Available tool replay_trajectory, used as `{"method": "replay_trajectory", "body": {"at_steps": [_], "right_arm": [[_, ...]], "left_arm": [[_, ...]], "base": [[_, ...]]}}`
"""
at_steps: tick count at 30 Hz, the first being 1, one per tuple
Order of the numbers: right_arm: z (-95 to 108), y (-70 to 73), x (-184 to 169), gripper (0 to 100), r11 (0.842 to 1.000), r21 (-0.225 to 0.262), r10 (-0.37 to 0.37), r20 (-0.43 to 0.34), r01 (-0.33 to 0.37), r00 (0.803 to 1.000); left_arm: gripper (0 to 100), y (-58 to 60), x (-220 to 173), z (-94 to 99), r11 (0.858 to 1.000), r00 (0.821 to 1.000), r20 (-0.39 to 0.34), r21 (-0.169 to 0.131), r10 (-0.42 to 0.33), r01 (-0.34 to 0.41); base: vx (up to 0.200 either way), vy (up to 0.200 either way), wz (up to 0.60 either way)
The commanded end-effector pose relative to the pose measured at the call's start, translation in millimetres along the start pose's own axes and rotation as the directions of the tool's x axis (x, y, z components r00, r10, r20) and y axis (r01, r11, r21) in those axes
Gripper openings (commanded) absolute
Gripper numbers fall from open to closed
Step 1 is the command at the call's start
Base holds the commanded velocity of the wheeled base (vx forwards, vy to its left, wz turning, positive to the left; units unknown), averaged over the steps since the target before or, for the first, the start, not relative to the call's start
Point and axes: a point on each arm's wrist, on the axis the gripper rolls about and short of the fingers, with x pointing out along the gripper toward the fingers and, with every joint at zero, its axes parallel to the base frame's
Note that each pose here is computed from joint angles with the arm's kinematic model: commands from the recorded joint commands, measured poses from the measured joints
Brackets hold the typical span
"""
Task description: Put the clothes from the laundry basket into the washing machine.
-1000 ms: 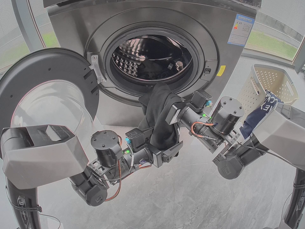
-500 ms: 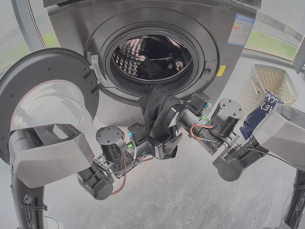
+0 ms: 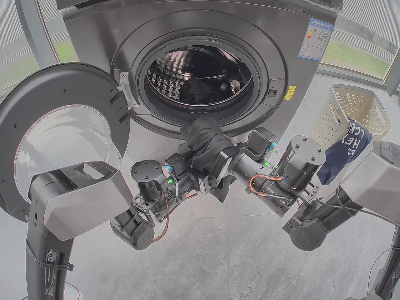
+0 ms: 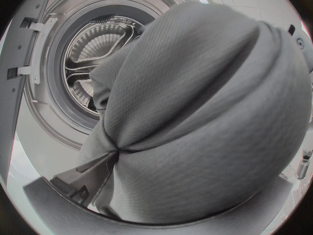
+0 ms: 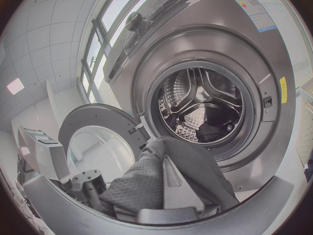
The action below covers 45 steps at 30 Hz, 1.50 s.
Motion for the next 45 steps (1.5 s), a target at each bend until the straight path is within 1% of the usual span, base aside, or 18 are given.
{"method": "replay_trajectory", "body": {"at_steps": [1,4,5,11,14,15,19,20,21,22,23,27,30,36,37,41,43,45], "right_arm": [[5.6,13.0,-3.6,0,1.000,0.009,0.029,0.006,-0.029,1.000],[5.5,14.1,-3.7,0,1.000,0.010,0.029,0.006,-0.029,1.000],[5.4,14.6,-3.7,0,1.000,0.010,0.026,0.007,-0.026,1.000],[7.9,10.6,-8.4,0,1.000,0.007,0.013,0.004,-0.013,1.000],[9.6,6.1,-14.5,0,1.000,0.005,-0.002,-0.009,0.002,1.000],[10.3,-5.2,-19.7,0,0.999,-0.004,-0.036,-0.021,0.036,0.999],[13.2,-25.8,-25.1,0,0.996,-0.018,-0.092,-0.026,0.092,0.995],[13.4,-26.9,-25.2,0,0.995,-0.019,-0.095,-0.025,0.095,0.995],[10.5,-33.9,-28.2,0,0.993,-0.020,-0.116,-0.042,0.116,0.992],[10.3,-34.4,-28.5,0,0.993,-0.020,-0.118,-0.043,0.117,0.992],[5.3,-38.5,-31.9,0,0.991,-0.022,-0.133,-0.065,0.132,0.989],[-9.2,-48.1,-35.5,0,0.987,-0.025,-0.161,-0.111,0.159,0.981],[-13.6,-50.4,-33.6,0,0.986,-0.026,-0.167,-0.111,0.165,0.980],[-10.3,-45.1,-32.4,0,0.987,-0.029,-0.163,-0.098,0.161,0.982],[-8.7,-44.2,-32.5,100,0.987,-0.030,-0.161,-0.094,0.159,0.983],[-1.7,-42.5,-35.5,100,0.988,-0.031,-0.154,-0.082,0.152,0.985],[-1.7,-41.0,-52.5,100,0.988,-0.044,-0.150,-0.127,0.145,0.981],[-0.3,-38.6,-67.5,100,0.991,-0.060,-0.125,-0.164,0.117,0.978]], "left_arm": [[100,2.8,2.5,-4.4,1.000,1.000,0.000,0.000,0.015,-0.015],[100,3.7,3.7,-3.6,1.000,1.000,0.007,0.001,0.022,-0.022],[0,4.3,6.5,-1.8,0.999,0.999,0.022,-0.001,0.036,-0.036],[0,9.0,11.0,5.8,0.998,0.996,0.059,-0.010,0.068,-0.067],[0,13.1,12.0,11.1,0.996,0.993,0.079,-0.023,0.089,-0.087],[0,16.3,12.3,16.7,0.994,0.990,0.095,-0.036,0.103,-0.100],[0,17.5,9.7,29.7,0.993,0.987,0.119,-0.043,0.111,-0.107],[0,17.4,9.4,30.1,0.993,0.987,0.119,-0.043,0.111,-0.107],[0,16.6,8.1,36.3,0.993,0.985,0.130,-0.045,0.110,-0.105],[0,16.4,7.8,37.3,0.993,0.985,0.131,-0.045,0.110,-0.105],[0,13.5,6.3,44.3,0.994,0.984,0.143,-0.048,0.104,-0.098],[0,7.4,-0.8,55.7,0.995,0.984,0.148,-0.049,0.095,-0.089],[0,4.0,-3.7,59.3,0.995,0.985,0.148,-0.053,0.088,-0.081],[0,3.8,-5.4,57.7,0.995,0.986,0.139,-0.052,0.089,-0.082],[0,2.4,-5.6,58.6,0.996,0.986,0.140,-0.052,0.086,-0.079],[0,-1.2,-10.0,63.1,0.996,0.987,0.138,-0.053,0.080,-0.073],[0,-2.7,-20.8,69.5,0.996,0.989,0.124,-0.052,0.083,-0.077],[0,-3.7,-29.2,73.6,0.995,0.990,0.114,-0.053,0.085,-0.080]], "base": [[0.000,0.000,0.00],[0.000,0.000,0.00],[0.000,0.000,0.00],[0.000,0.000,0.00],[0.000,0.000,0.00],[0.000,0.000,0.00],[0.000,0.000,0.00],[0.000,0.000,0.00],[0.000,0.000,0.00],[0.000,0.000,0.00],[0.000,0.000,0.00],[0.000,0.000,0.00],[0.000,0.000,0.00],[0.000,0.000,0.00],[0.000,0.000,0.00],[0.000,0.000,0.00],[0.000,0.000,0.00],[0.000,0.000,0.00]]}}
